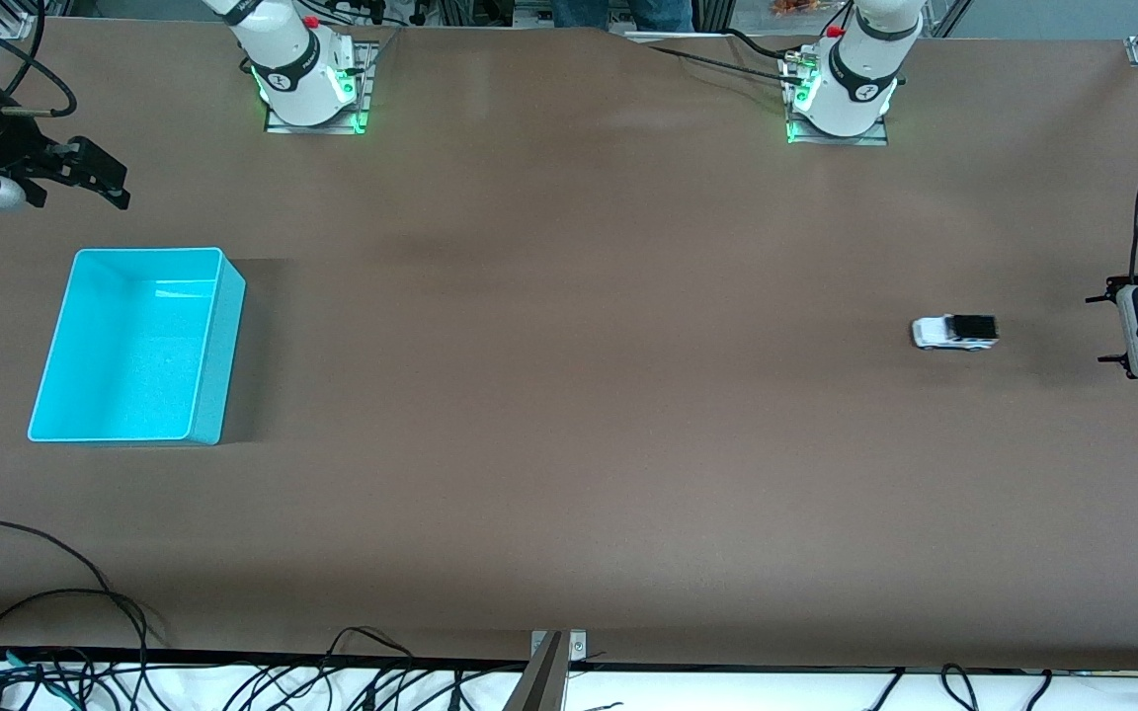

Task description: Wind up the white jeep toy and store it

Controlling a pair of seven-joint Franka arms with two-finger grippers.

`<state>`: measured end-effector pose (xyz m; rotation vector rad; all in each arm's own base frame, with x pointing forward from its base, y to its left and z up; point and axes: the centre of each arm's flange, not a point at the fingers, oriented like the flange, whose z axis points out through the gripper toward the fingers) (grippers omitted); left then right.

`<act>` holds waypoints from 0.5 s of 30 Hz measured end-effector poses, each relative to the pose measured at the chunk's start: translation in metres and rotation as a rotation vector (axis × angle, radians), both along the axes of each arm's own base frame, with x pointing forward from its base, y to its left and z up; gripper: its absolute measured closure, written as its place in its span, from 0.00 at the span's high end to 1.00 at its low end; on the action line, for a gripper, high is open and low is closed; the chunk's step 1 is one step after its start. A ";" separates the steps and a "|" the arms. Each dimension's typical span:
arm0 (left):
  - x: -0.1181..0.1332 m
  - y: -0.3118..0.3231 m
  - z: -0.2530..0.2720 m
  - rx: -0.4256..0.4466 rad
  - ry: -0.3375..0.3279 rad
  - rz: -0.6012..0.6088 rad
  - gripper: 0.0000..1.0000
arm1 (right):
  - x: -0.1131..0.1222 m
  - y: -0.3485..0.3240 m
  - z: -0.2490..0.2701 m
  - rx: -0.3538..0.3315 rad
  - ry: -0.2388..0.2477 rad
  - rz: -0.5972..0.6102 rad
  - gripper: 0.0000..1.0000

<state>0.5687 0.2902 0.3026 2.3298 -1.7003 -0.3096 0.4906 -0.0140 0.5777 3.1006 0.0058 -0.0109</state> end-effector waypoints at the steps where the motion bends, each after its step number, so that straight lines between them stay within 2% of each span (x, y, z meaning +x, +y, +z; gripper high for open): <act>1: 0.003 -0.006 0.004 0.003 0.012 0.025 1.00 | 0.000 0.000 0.000 0.000 0.000 0.000 1.00; 15: 0.035 -0.104 0.064 0.062 0.143 0.344 1.00 | 0.000 0.000 0.001 0.000 -0.002 0.000 1.00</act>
